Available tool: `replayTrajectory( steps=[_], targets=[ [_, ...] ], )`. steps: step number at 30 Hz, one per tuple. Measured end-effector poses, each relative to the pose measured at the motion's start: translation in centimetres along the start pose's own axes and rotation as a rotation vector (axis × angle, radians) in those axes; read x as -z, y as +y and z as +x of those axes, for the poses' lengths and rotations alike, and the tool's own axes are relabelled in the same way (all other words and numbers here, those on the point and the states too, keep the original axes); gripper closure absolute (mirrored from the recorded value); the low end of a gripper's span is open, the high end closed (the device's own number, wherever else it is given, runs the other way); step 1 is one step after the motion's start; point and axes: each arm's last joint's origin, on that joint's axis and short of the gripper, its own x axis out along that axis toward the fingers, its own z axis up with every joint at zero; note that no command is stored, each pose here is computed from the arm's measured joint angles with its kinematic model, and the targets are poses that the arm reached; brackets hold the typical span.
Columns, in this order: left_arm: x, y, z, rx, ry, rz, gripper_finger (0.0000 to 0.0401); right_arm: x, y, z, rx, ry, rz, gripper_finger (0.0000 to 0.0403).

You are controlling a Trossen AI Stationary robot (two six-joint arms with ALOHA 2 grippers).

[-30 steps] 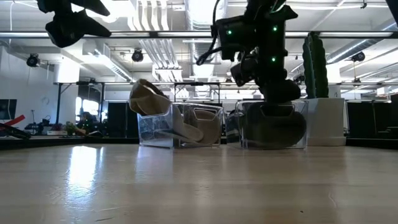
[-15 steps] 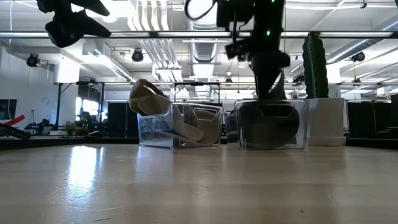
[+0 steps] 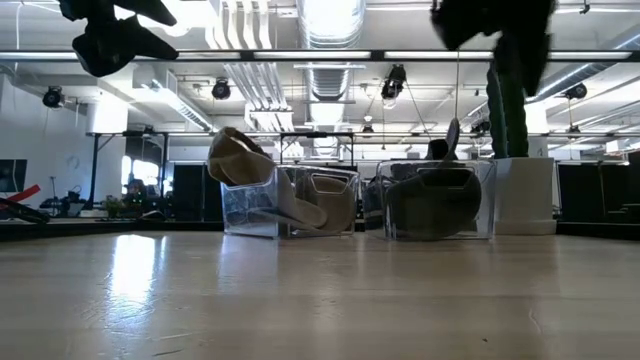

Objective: Pick & Place hat
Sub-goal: Put the brown cap into the left transparent bin

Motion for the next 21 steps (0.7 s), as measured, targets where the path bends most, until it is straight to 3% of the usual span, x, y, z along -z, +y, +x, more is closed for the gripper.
replayTrajectory(
  steps=[7, 15, 21],
  targets=[
    [0.0, 0.0, 0.0, 0.000, 0.000, 0.005, 0.0211, 4.7, 2.1, 3.0, -0.040, 0.242, 0.218, 0.0209],
    [0.0, 0.0, 0.0, -0.001, 0.001, 0.010, 0.0211, 10.8, 4.2, 7.9, 0.023, 0.585, 0.254, 0.0209],
    [0.5, 0.3, 0.3, -0.011, 0.012, 0.016, 0.0211, 14.0, 5.4, 11.5, -0.011, 0.676, 0.252, 0.0209]
  ],
)
